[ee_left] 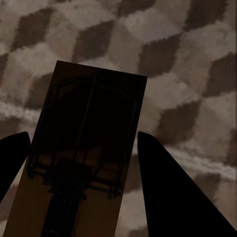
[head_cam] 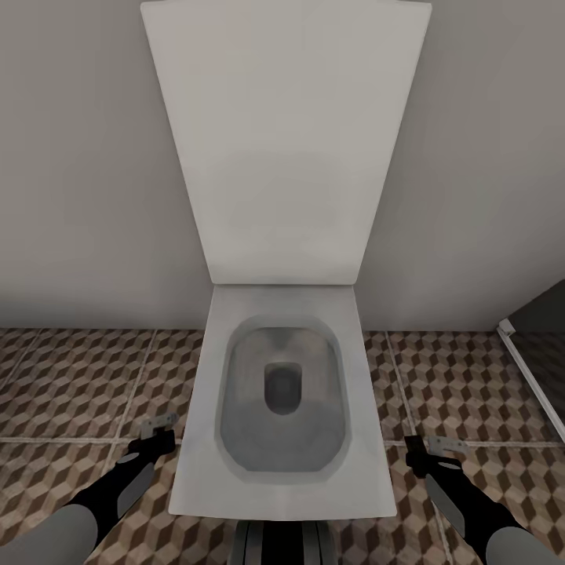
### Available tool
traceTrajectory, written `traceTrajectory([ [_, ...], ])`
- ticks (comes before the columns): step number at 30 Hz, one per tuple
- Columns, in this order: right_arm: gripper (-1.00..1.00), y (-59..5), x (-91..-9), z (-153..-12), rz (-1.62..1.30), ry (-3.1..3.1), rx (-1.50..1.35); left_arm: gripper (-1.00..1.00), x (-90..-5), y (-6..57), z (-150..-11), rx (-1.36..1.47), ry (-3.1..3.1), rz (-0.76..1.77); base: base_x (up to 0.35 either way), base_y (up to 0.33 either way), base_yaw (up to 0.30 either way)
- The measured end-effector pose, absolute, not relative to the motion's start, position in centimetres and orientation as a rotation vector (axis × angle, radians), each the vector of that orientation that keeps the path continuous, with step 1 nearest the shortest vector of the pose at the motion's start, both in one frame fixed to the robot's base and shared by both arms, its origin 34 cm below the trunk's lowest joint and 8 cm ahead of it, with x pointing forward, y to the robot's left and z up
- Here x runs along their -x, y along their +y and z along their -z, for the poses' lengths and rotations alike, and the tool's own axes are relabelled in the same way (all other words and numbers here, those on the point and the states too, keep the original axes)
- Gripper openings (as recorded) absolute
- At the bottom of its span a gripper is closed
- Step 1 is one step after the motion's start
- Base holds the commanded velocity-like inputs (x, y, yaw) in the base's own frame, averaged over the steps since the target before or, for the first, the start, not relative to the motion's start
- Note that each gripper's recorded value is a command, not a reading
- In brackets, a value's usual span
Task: Take the four mousetraps from the cabinet in the bathroom and place them on the bathroom floor. Make sure all four end up on the same floor surface, and ensure that at least two of them are either under or directly next to the same bathroom sink.
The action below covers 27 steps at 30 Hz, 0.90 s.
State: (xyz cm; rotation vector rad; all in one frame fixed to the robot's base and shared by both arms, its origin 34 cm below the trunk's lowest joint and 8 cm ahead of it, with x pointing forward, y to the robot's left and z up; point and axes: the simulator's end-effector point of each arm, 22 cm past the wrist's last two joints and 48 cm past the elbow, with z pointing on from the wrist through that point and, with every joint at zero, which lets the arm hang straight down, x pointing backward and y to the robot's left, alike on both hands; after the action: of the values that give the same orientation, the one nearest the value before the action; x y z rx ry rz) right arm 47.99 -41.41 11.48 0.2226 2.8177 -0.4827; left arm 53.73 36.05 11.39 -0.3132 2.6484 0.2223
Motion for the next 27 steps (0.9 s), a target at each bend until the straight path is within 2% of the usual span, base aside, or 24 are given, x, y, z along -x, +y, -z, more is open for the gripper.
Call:
traceTrajectory([
  [27, -1.0, -41.4, -46.1, -9.5, 0.494, 2.865, -0.211, -1.0, -52.6, 35.5, -9.4, 0.3, 2.678, -0.217, 0.0, 0.0, 0.0],
])
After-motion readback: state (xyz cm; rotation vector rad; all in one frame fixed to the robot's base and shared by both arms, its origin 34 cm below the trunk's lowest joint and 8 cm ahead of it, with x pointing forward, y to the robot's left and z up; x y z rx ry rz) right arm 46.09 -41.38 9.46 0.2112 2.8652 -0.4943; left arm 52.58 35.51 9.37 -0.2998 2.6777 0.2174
